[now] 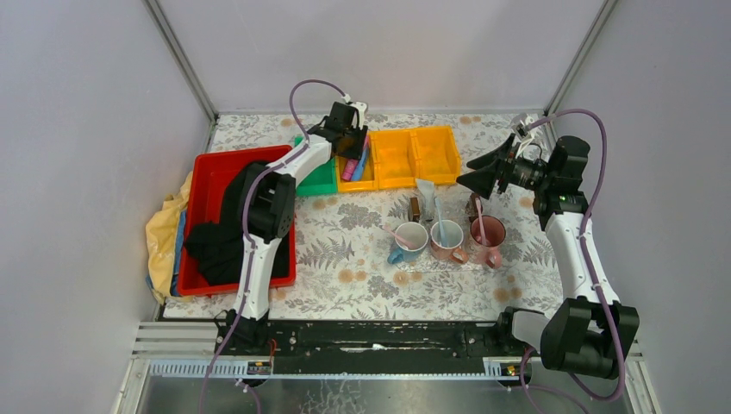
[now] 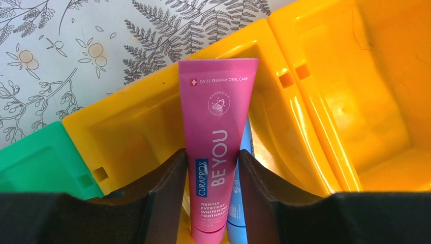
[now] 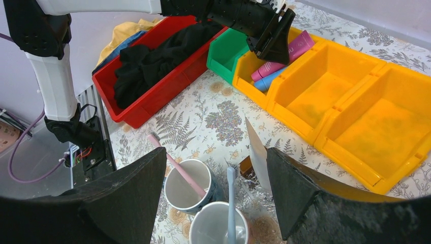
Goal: Prepare toiletry sets of a toothbrush and toothpaste on the tray
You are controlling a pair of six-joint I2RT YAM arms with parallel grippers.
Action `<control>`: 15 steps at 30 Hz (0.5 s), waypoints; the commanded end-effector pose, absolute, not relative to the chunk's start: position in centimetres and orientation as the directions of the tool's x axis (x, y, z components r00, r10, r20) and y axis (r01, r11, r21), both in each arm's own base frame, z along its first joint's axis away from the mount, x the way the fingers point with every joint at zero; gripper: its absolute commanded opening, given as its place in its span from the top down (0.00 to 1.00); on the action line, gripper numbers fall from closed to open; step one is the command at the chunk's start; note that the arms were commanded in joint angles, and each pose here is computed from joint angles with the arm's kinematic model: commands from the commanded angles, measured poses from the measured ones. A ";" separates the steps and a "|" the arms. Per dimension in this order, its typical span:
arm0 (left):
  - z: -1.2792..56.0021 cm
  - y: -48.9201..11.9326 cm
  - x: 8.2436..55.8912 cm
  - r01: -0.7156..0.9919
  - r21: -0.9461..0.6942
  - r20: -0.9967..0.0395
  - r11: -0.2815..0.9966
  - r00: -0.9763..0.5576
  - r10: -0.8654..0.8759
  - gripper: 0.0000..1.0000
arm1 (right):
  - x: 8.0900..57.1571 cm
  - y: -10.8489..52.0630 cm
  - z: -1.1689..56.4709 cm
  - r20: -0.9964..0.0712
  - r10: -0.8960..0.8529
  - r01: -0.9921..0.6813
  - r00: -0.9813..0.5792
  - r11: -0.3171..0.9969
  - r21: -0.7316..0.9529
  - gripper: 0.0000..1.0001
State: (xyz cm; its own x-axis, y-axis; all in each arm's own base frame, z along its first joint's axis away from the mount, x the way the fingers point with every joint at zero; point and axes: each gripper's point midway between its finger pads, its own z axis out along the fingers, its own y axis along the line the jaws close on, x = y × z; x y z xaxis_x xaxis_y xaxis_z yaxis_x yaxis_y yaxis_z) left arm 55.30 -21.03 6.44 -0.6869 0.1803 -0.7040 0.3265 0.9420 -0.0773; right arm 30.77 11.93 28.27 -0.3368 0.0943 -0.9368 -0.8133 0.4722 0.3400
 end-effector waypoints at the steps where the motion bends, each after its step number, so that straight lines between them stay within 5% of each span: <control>1: 5.4 -20.4 56.3 0.312 -0.048 -0.715 0.949 -0.674 0.185 0.53 | 30.6 11.9 29.0 -0.949 0.085 -0.838 -0.303 0.450 0.308 0.22; 7: 6.1 -21.0 56.1 0.344 -0.043 -0.737 0.938 -0.645 0.202 0.57 | 30.6 11.8 29.0 -0.948 0.087 -0.837 -0.305 0.451 0.311 0.22; 15: 10.2 -21.0 55.9 0.355 -0.029 -0.807 0.934 -0.560 0.188 0.81 | 30.5 11.7 29.1 -0.949 0.088 -0.838 -0.304 0.449 0.310 0.22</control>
